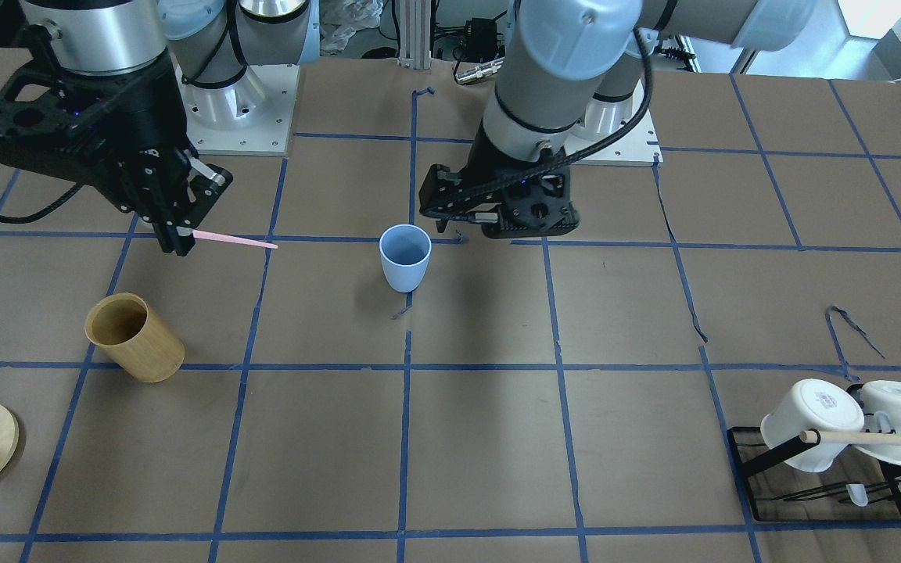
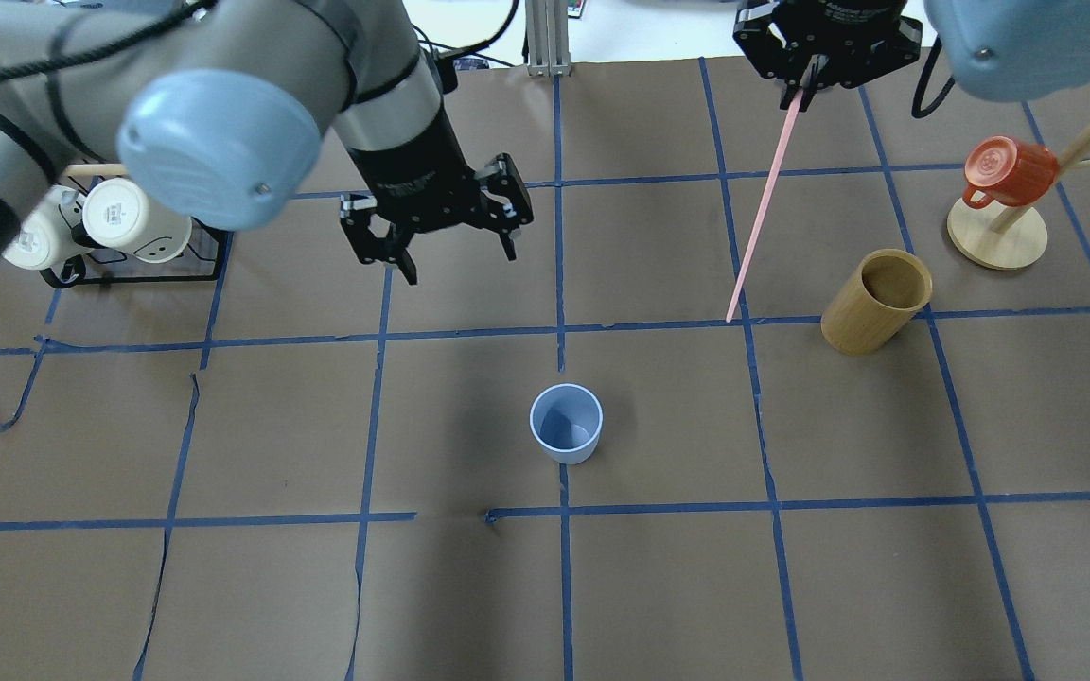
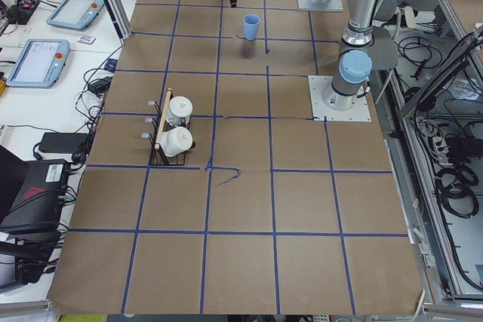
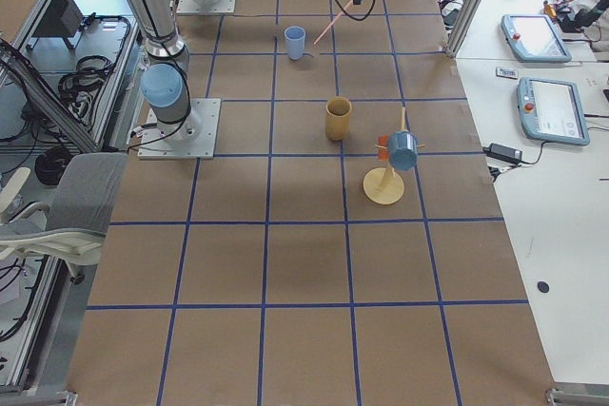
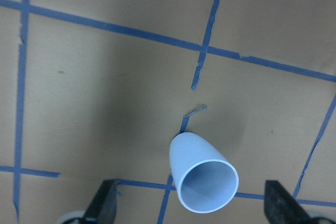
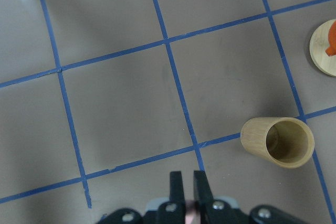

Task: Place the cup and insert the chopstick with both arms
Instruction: 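Release the blue cup with the left gripper while the right carries the chopstick over, then lower the pink chopstick into the blue cup with the right gripper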

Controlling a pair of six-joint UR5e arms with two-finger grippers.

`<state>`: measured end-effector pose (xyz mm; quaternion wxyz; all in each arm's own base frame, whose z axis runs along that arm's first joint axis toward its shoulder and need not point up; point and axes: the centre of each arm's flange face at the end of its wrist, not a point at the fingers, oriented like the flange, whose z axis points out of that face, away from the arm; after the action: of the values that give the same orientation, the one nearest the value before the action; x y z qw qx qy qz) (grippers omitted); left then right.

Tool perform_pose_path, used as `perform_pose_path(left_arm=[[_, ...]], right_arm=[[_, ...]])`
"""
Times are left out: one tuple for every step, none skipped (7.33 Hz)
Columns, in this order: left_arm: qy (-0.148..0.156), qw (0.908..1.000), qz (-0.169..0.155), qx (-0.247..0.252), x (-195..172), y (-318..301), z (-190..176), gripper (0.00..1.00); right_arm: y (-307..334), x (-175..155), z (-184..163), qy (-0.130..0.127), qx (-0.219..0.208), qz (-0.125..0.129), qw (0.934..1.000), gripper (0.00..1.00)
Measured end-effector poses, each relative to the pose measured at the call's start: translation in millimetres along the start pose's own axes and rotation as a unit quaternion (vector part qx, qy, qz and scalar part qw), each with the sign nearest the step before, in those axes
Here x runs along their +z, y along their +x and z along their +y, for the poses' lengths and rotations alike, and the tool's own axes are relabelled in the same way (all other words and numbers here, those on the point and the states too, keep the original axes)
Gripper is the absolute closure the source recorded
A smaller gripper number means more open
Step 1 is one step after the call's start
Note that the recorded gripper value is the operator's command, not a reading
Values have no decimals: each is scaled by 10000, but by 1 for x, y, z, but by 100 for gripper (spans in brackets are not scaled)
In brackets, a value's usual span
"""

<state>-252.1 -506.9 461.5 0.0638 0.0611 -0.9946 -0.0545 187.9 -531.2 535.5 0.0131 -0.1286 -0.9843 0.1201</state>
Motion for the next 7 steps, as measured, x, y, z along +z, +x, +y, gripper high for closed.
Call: perform_pose_path(left_arm=[[85,9992,-41,395,-31,-31,-6,0],[159,9970,-161,745,-50,-60,-9,0],[185,9950,-338,921,-58,-78,-4,0],[230,9938,-436,996,-59,-89,3,0],[383,9928,-472,1036,-59,-95,4,0],[572,9917,-484,1048,-60,-99,3,0],[705,9908,-485,1048,-61,-101,1,0]], right_arm=[[-18,4,15,-34,51,39,10000,100],[-34,9,32,-56,130,103,9998,100],[-54,14,52,-77,267,116,9995,100],[-74,19,72,-70,358,112,9993,100],[-89,27,91,-31,417,116,9991,100],[-100,36,106,41,478,84,9988,100],[-107,44,117,110,526,55,9985,100]])
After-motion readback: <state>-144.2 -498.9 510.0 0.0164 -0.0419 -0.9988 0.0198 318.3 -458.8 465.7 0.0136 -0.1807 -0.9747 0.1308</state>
